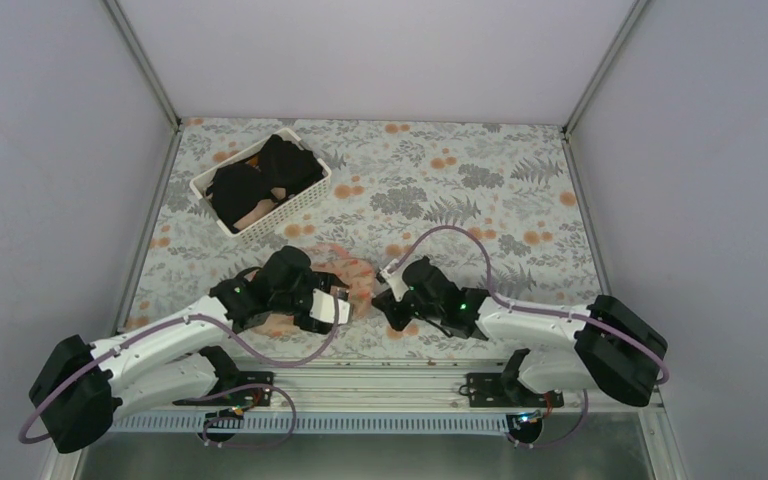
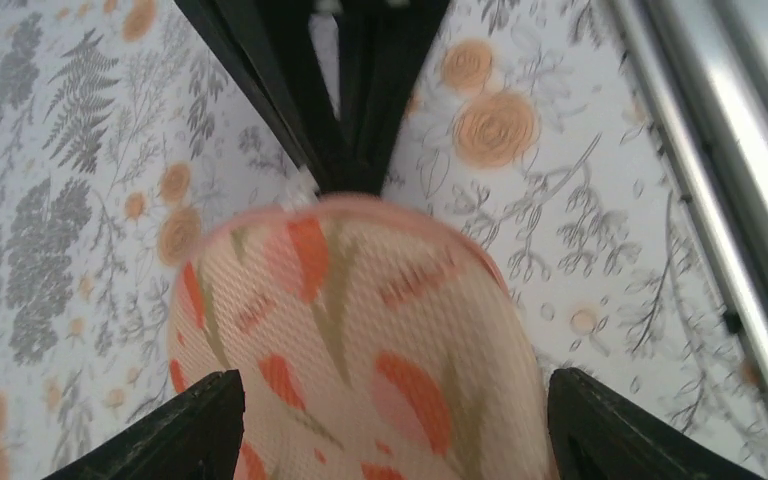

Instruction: Unzip the laundry bag and remove the bra

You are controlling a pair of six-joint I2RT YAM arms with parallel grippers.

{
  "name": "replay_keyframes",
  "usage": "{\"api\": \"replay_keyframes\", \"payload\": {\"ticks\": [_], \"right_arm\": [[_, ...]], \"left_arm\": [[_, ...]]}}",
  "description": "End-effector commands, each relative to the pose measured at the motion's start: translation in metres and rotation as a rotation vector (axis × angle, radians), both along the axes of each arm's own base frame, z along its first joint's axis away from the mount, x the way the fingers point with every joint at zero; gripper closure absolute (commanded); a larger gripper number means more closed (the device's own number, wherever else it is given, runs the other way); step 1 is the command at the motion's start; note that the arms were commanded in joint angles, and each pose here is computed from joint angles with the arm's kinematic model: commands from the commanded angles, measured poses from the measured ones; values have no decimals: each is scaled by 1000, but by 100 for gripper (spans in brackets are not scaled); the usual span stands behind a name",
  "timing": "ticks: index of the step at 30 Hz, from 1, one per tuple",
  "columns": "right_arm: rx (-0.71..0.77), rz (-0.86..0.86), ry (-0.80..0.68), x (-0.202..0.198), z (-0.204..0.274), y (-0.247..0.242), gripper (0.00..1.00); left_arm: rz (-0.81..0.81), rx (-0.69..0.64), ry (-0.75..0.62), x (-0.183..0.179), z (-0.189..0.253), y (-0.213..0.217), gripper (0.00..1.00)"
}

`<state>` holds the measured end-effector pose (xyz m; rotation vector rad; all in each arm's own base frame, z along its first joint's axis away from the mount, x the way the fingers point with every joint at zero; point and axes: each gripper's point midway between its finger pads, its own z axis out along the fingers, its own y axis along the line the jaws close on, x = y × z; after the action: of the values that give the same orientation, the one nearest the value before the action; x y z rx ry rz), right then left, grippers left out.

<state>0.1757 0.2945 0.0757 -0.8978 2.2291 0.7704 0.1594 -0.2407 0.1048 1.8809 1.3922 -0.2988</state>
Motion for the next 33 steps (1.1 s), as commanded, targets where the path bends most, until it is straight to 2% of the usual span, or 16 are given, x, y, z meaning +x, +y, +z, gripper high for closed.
{"api": "replay_keyframes", "payload": {"ticks": [1,5,8,14,18,24,27,33], "right_arm": [[108,106,-4,-19,29,34,96],[151,146,-7,-26,44,53,96],[192,158,-2,-27,54,59,96],[174,153,-8,-26,53,59,96],[179,157,-5,-27,55,58,96],[152,99,-41,-17,53,47,96],[107,31,-38,-6,42,31,96],[22,-129,-2,20,19,-10,96]], "left_arm": [[9,-129,199,-20,24,-15,25],[34,-138,287,-30,17,-13,26],[118,-156,331,-25,15,-12,31],[198,-143,261,-8,13,-5,54],[191,-143,239,-7,13,-5,66],[166,-131,202,-6,15,-4,96],[110,-122,146,-6,20,-6,98],[-62,-104,-60,-3,39,-12,98]]}}
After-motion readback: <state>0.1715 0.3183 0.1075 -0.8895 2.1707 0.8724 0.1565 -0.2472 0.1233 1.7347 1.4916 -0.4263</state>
